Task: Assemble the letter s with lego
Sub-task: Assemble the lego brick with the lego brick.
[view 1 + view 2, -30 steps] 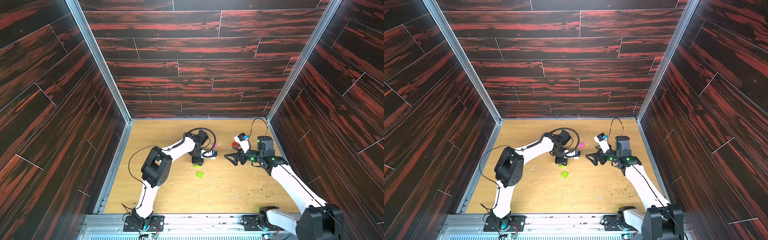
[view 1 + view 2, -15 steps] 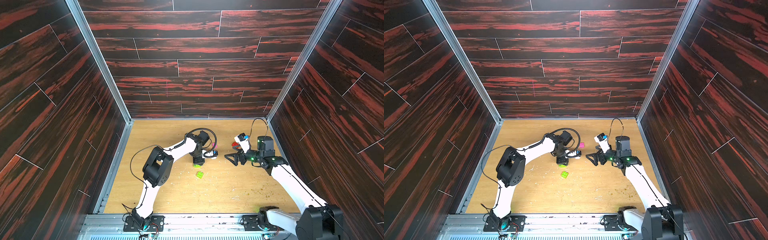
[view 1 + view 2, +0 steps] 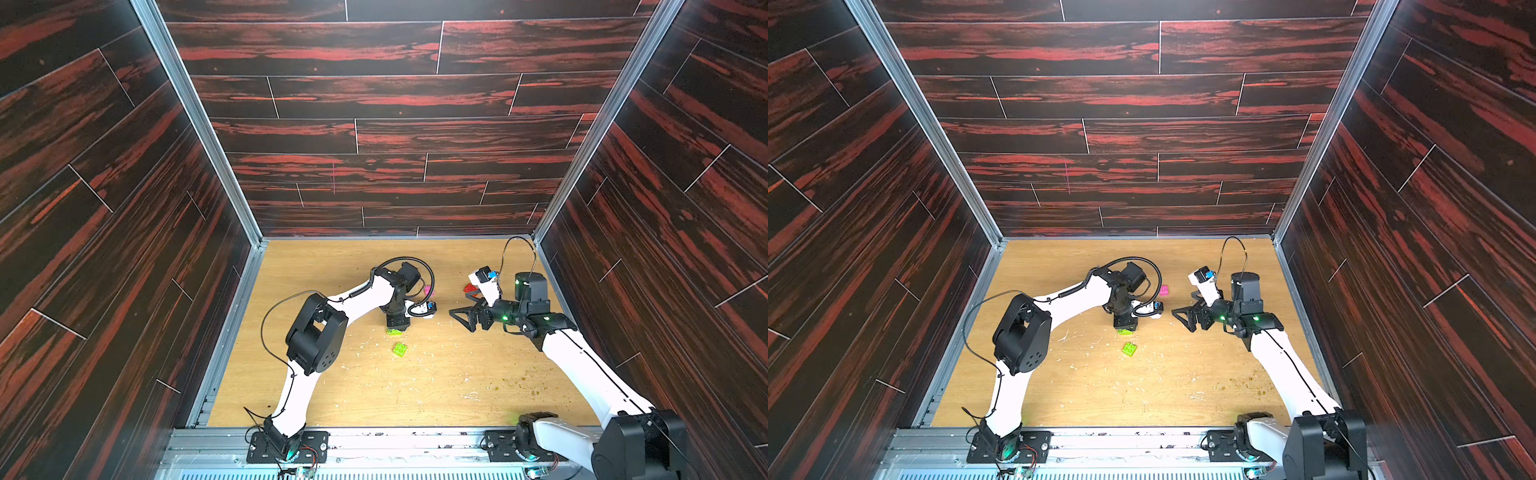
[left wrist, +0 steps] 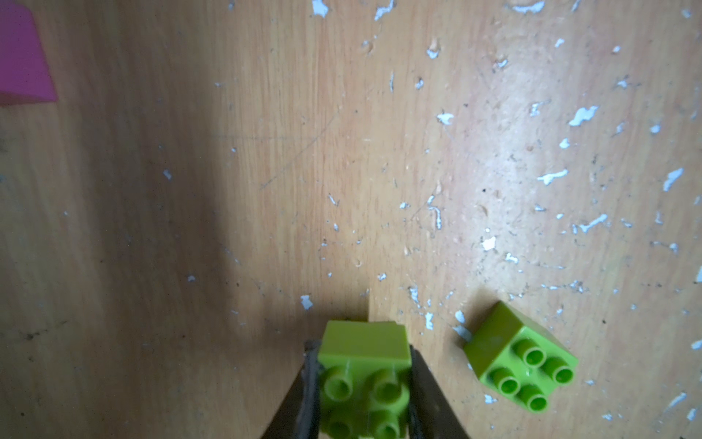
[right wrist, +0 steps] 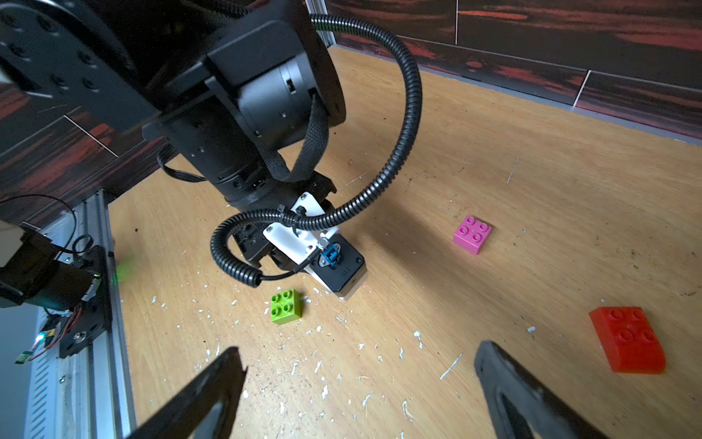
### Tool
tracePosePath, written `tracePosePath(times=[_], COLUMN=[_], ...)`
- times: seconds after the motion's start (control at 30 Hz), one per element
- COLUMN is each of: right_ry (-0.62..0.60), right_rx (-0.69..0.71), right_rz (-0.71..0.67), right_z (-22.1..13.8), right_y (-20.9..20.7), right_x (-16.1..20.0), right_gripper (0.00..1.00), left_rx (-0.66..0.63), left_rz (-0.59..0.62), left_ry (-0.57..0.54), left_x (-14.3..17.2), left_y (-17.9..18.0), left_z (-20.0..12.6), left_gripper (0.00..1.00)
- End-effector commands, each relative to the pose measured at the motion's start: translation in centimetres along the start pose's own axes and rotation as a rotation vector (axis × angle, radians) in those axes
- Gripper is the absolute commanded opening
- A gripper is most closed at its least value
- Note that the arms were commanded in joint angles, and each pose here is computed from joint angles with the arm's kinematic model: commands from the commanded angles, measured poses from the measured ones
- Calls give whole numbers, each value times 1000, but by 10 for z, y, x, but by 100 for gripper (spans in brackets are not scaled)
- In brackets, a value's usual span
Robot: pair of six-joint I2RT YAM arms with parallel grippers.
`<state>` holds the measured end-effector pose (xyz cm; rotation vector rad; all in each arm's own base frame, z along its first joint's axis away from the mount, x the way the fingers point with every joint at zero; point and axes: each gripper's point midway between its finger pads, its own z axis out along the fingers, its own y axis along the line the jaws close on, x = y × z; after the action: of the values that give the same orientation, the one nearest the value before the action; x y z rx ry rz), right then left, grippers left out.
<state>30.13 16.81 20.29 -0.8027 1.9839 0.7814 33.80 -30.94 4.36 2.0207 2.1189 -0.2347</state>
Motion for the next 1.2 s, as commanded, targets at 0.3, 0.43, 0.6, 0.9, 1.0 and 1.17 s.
tracePosePath(times=[0.3,0.43,0.6,0.9,1.0,1.17], right_ry=[9,10,12,11,11,9], right_rx=[8,6,2,-1,-3,-4], right_rz=[-12,-14,-13,-16,-14,-19], right_z=[-4,-4,-3,-4,-4,-4], right_y=[2,2,2,3,3,3], right_x=[6,5,5,3,3,2], right_gripper=[98,98,98,98,98,98], left_rx=[29,20,-8,-42,-57,-49], left_rz=[-1,-41,-58,-54,-56,-58], left_ry=[40,25,1,-11,-21,-20], left_x=[13,9,5,6,2,2], left_y=[-10,-9,-5,-5,-2,-4], left_z=[21,20,15,14,8,8], left_gripper=[19,19,19,18,18,17])
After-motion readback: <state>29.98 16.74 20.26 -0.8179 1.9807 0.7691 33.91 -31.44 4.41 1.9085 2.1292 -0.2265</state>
